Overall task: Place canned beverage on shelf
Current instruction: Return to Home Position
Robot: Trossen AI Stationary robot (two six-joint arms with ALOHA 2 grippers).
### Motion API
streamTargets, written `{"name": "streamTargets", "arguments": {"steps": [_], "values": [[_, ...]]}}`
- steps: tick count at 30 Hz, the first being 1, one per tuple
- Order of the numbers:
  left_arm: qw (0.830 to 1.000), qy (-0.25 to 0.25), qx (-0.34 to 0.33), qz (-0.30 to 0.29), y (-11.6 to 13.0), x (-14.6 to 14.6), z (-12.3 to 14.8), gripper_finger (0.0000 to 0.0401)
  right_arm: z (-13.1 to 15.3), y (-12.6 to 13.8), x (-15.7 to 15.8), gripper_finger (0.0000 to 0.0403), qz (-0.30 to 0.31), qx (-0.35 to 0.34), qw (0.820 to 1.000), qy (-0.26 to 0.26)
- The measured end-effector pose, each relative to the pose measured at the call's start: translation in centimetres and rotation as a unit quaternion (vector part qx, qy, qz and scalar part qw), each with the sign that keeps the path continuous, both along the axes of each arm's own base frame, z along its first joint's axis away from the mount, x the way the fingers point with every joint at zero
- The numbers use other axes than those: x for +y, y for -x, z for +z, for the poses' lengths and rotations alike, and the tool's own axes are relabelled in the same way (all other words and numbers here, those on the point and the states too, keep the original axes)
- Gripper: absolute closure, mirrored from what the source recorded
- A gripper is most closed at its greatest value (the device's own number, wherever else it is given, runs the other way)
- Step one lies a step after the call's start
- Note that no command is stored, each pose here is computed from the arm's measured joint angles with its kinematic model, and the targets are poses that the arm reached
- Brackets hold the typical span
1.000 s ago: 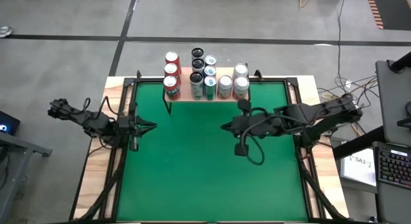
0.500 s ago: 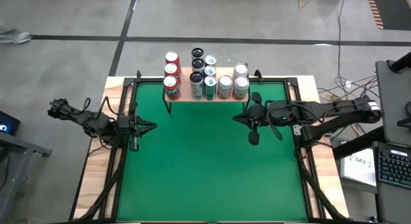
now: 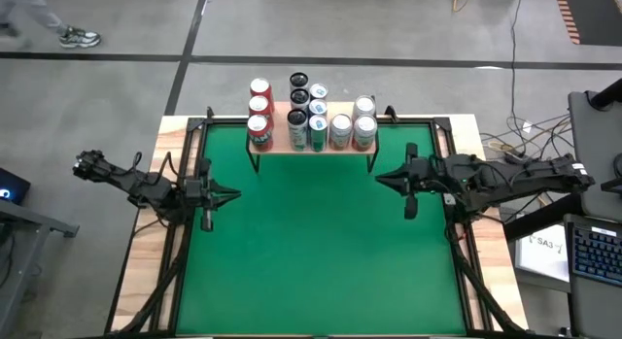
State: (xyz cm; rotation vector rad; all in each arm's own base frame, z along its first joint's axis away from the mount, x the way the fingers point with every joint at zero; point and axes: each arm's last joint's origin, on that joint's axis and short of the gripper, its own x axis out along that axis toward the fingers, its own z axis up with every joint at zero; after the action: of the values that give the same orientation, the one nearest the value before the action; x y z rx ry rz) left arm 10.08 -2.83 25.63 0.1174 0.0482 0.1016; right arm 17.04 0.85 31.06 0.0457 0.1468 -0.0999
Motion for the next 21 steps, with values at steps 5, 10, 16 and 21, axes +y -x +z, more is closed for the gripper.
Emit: {"name": "streamTargets", "arguments": {"steps": [5, 10, 16, 21], "values": [[1.0, 0.0, 0.005, 0.0, 0.0, 0.0, -1.2, 0.0388, -1.7, 1.8, -0.1, 0.0394, -0.001, -0.026, 1.0, -0.012], [1.0, 0.008, -0.012, 0.0, -0.2, -0.1, -3.2, 0.0388, -3.6, 3.4, -0.3, 0.0394, -0.002, -0.053, 0.998, -0.025], [0.999, 0.02, -0.041, 0.0, -0.2, -0.1, -5.6, 0.0388, -5.2, 5.5, -0.4, 0.0394, -0.002, -0.1, 0.994, -0.032], [0.997, 0.032, -0.065, 0.0, -0.1, 0.0, -7.8, 0.0388, -7.1, 6.3, -0.5, 0.0394, -0.001, -0.134, 0.99, -0.032]]}}
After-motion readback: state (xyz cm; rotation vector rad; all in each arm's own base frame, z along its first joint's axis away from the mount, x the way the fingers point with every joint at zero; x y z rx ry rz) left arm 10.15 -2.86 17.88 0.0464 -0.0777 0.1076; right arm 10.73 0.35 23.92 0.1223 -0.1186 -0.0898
